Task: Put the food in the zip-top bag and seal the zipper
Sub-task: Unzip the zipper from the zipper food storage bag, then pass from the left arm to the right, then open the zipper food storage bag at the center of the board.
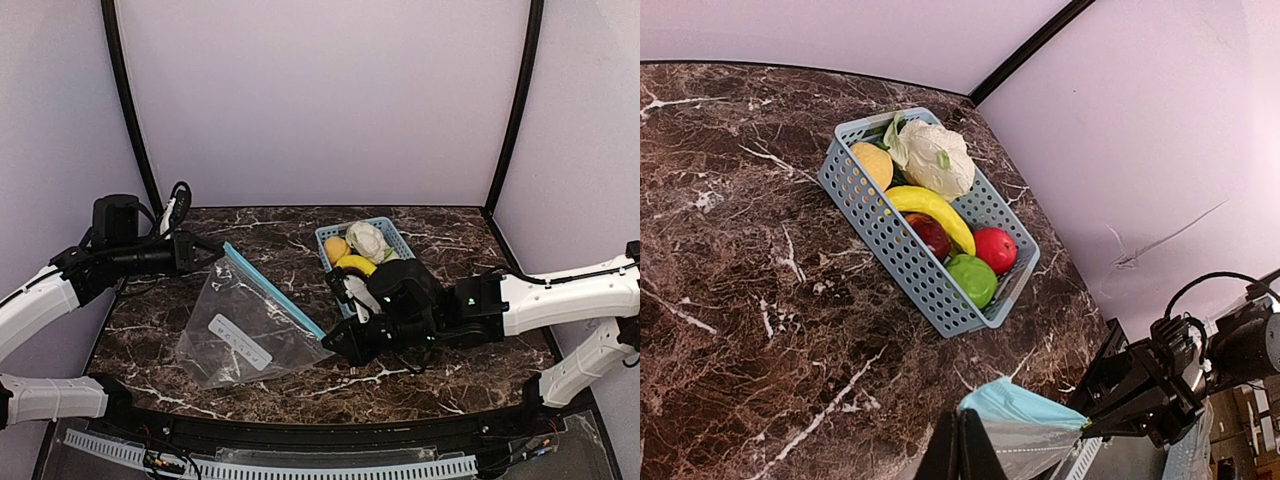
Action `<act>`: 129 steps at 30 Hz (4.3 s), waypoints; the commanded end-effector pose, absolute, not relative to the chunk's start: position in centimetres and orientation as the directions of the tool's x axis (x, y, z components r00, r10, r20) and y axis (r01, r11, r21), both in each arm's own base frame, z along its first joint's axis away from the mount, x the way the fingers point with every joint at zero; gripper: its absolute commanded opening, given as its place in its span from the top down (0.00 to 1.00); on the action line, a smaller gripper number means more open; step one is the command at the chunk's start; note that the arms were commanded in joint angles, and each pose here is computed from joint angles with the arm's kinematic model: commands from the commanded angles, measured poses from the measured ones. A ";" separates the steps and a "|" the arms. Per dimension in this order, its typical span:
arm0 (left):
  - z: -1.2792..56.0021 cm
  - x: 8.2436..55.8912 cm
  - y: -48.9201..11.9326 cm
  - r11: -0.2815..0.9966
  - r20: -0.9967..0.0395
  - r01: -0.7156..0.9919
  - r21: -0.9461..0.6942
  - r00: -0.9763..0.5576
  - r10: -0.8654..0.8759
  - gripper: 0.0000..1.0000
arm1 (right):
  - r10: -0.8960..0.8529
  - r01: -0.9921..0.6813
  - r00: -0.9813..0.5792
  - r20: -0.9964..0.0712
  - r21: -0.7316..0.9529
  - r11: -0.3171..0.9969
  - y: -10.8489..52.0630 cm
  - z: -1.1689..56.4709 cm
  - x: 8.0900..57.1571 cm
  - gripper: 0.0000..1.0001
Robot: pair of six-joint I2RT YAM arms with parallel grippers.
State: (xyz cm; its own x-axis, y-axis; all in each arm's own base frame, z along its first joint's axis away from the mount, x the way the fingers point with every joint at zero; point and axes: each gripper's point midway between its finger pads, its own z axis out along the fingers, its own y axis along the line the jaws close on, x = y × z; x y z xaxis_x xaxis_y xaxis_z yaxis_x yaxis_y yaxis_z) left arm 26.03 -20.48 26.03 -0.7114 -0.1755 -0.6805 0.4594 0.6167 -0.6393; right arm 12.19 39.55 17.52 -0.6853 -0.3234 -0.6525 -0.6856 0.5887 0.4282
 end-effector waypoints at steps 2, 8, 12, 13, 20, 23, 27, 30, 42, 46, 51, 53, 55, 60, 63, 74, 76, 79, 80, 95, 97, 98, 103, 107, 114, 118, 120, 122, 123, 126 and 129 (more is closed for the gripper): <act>28.8 27.0 -19.3 0.637 -0.741 0.482 -0.602 -0.634 -0.222 0.99 | -0.395 -0.671 -0.711 -0.581 0.395 0.628 37.3 15.2 11.3 1.00; 28.7 24.3 -22.0 0.472 -0.733 0.617 -0.629 -0.674 -0.095 0.99 | -0.385 -0.678 -0.701 -0.600 0.396 0.619 37.5 16.1 11.4 0.73; 28.0 22.1 -23.1 0.363 -0.726 0.673 -0.645 -0.687 -0.016 0.99 | -0.359 -0.685 -0.687 -0.632 0.397 0.611 37.4 17.7 11.7 0.45; 27.7 21.7 -23.2 0.350 -0.726 0.679 -0.645 -0.688 -0.003 0.99 | -0.351 -0.687 -0.682 -0.642 0.398 0.608 37.4 18.2 11.8 0.40; 26.2 19.1 -24.6 0.270 -0.708 0.699 -0.662 -0.702 0.081 0.99 | -0.294 -0.710 -0.624 -0.724 0.367 0.602 37.3 22.4 12.9 0.24; 25.6 18.8 -25.0 0.270 -0.699 0.695 -0.667 -0.708 0.096 0.99 | -0.292 -0.701 -0.608 -0.738 0.326 0.634 37.5 23.0 13.9 0.24; 25.3 18.6 -25.3 0.269 -0.691 0.690 -0.672 -0.715 0.105 0.99 | -0.302 -0.706 -0.597 -0.743 0.309 0.637 39.1 23.4 14.3 0.24; 25.4 18.5 -25.3 0.267 -0.693 0.691 -0.672 -0.713 0.102 0.99 | -0.305 -0.721 -0.587 -0.750 0.313 0.619 40.8 23.3 14.2 0.25; 25.3 18.1 -25.1 0.264 -0.691 0.688 -0.676 -0.716 0.099 0.99 | -0.320 -0.745 -0.555 -0.768 0.288 0.602 45.7 22.5 14.8 0.29; 25.4 18.0 -25.1 0.265 -0.696 0.693 -0.671 -0.711 0.099 0.99 | -0.325 -0.750 -0.543 -0.774 0.273 0.603 46.1 22.6 15.1 0.30; 25.5 18.1 -25.1 0.264 -0.698 0.695 -0.669 -0.709 0.100 0.99 | -0.336 -0.759 -0.535 -0.775 0.266 0.595 46.6 22.6 15.2 0.30; 25.6 18.1 -25.1 0.262 -0.699 0.697 -0.668 -0.708 0.100 0.99 | -0.340 -0.757 -0.536 -0.772 0.262 0.598 46.6 22.3 15.3 0.31; 25.6 18.1 -25.2 0.261 -0.701 0.698 -0.667 -0.706 0.100 0.99 | -0.344 -0.756 -0.539 -0.769 0.261 0.601 46.6 22.1 15.3 0.31; 25.7 18.1 -25.2 0.258 -0.701 0.699 -0.667 -0.706 0.100 0.99 | -0.346 -0.753 -0.543 -0.765 0.260 0.605 46.5 21.8 15.6 0.34; 25.6 18.0 -25.2 0.258 -0.698 0.697 -0.669 -0.708 0.102 0.99 | -0.348 -0.751 -0.545 -0.763 0.259 0.608 46.3 21.6 15.8 0.36; 25.6 18.0 -25.2 0.253 -0.700 0.700 -0.668 -0.706 0.105 0.99 | -0.362 -0.745 -0.550 -0.753 0.246 0.620 46.3 20.6 16.5 0.44; 25.6 17.9 -25.2 0.251 -0.700 0.700 -0.669 -0.706 0.106 0.99 | -0.364 -0.744 -0.549 -0.752 0.242 0.622 46.3 20.4 16.6 0.45; 25.6 17.9 -25.2 0.250 -0.702 0.702 -0.667 -0.705 0.106 0.99 | -0.371 -0.745 -0.552 -0.747 0.242 0.622 46.4 20.0 16.7 0.48; 25.6 18.0 -25.2 0.250 -0.701 0.702 -0.667 -0.705 0.106 0.99 | -0.377 -0.749 -0.551 -0.744 0.241 0.618 46.5 19.9 16.6 0.49; 25.5 18.3 -25.3 0.257 -0.708 0.707 -0.659 -0.698 0.107 0.99 | -0.425 -0.791 -0.540 -0.727 0.266 0.551 48.4 19.2 15.6 0.80; 25.4 18.6 -25.3 0.269 -0.713 0.710 -0.650 -0.693 0.104 0.99 | -0.413 -0.785 -0.548 -0.727 0.275 0.556 48.3 19.5 15.7 0.89; 25.3 18.8 -25.2 0.281 -0.715 0.709 -0.647 -0.692 0.101 0.99 | -0.405 -0.780 -0.553 -0.728 0.281 0.560 48.2 19.7 15.7 0.92; 25.1 19.9 -24.9 0.345 -0.733 0.713 -0.610 -0.674 0.096 0.80 | -0.355 -0.748 -0.576 -0.736 0.300 0.592 47.3 20.7 16.4 1.00; 26.1 21.3 -24.6 0.416 -0.768 0.732 -0.540 -0.630 0.112 0.62 | -0.312 -0.698 -0.617 -0.723 0.319 0.641 45.9 20.8 17.3 1.00; 29.7 25.0 -22.6 0.608 -0.837 0.696 -0.382 -0.540 0.092 0.45 | -0.203 -0.562 -0.676 -0.708 0.318 0.764 41.7 21.4 19.3 1.00; 31.9 25.2 -22.8 0.596 -0.852 0.698 -0.397 -0.522 0.043 0.44 | -0.135 -0.476 -0.708 -0.693 0.328 0.816 39.1 21.3 20.3 1.00; 32.2 25.1 -23.1 0.583 -0.845 0.692 -0.426 -0.535 0.018 0.43 | -0.104 -0.449 -0.717 -0.689 0.342 0.825 38.4 21.4 20.5 1.00; 31.8 24.8 -23.8 0.567 -0.829 0.685 -0.458 -0.560 0.007 0.43 | -0.090 -0.440 -0.720 -0.688 0.354 0.825 38.1 21.7 20.4 1.00; 31.4 24.4 -24.4 0.561 -0.821 0.684 -0.466 -0.571 0.014 0.44 | -0.087 -0.440 -0.721 -0.687 0.358 0.824 38.1 21.8 20.4 1.00; 30.6 23.6 -25.8 0.542 -0.789 0.663 -0.517 -0.615 -0.001 0.44 | -0.086 -0.450 -0.721 -0.688 0.370 0.813 38.5 22.1 20.3 1.00; 29.8 22.6 -27.4 0.508 -0.763 0.650 -0.565 -0.646 -0.024 0.44 | -0.082 -0.461 -0.724 -0.685 0.392 0.796 39.2 22.2 20.2 1.00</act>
